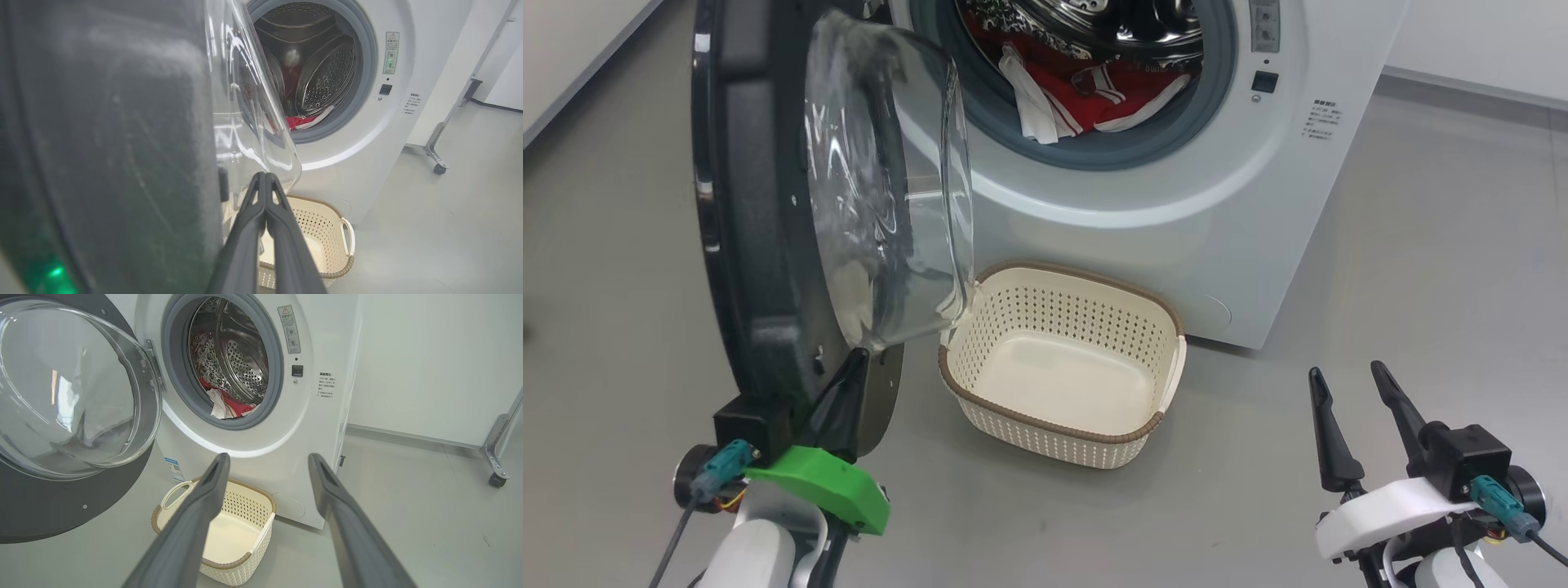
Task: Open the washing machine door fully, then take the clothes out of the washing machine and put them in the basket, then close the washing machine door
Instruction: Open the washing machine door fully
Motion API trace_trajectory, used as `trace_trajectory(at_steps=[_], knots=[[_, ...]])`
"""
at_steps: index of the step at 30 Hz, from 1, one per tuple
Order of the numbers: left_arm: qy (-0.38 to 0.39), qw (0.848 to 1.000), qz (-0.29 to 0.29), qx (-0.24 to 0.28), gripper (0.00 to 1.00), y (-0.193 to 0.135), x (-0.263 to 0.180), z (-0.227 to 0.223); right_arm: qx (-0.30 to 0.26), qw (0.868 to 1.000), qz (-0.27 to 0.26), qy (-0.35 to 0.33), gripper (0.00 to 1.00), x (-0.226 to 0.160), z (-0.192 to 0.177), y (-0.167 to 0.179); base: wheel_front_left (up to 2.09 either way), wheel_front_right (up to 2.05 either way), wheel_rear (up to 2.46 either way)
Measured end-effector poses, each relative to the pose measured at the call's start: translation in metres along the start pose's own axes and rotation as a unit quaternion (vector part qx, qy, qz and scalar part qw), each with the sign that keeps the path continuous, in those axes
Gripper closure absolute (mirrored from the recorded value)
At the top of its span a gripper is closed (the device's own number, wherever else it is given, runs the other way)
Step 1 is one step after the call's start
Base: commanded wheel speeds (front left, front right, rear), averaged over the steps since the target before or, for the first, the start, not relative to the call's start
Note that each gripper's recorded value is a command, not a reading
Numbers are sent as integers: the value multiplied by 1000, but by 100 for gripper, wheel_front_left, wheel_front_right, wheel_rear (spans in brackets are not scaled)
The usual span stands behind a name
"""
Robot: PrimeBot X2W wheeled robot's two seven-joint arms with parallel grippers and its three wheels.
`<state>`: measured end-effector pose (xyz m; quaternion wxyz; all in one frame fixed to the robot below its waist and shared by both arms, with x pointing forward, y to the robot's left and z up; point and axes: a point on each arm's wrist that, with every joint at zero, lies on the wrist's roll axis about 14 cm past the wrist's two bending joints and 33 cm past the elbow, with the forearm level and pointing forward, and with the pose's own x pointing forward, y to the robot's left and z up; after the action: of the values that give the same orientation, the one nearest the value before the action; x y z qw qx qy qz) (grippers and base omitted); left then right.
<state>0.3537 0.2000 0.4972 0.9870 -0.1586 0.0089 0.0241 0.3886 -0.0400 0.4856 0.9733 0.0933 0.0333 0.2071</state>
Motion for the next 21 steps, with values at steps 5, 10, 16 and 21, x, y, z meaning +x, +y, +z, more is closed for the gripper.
trace_trajectory(at_steps=[5, 10, 16, 21], knots=[[-4, 999, 42, 0, 100, 27, -3, 1, 4, 1000, 8, 13, 0, 4, -8, 3, 0, 0, 0], [-8, 996, 85, -11, 100, 55, -7, 3, 2, 999, 15, 28, 0, 9, -16, 5, 0, 0, 0], [-17, 990, 141, -18, 100, 91, -13, 6, -3, 999, 22, 46, 0, 14, -26, 3, 0, 0, 0], [-21, 980, 198, -25, 100, 126, -21, 8, -9, 998, 29, 57, 0, 23, -33, 1, 0, 0, 0]])
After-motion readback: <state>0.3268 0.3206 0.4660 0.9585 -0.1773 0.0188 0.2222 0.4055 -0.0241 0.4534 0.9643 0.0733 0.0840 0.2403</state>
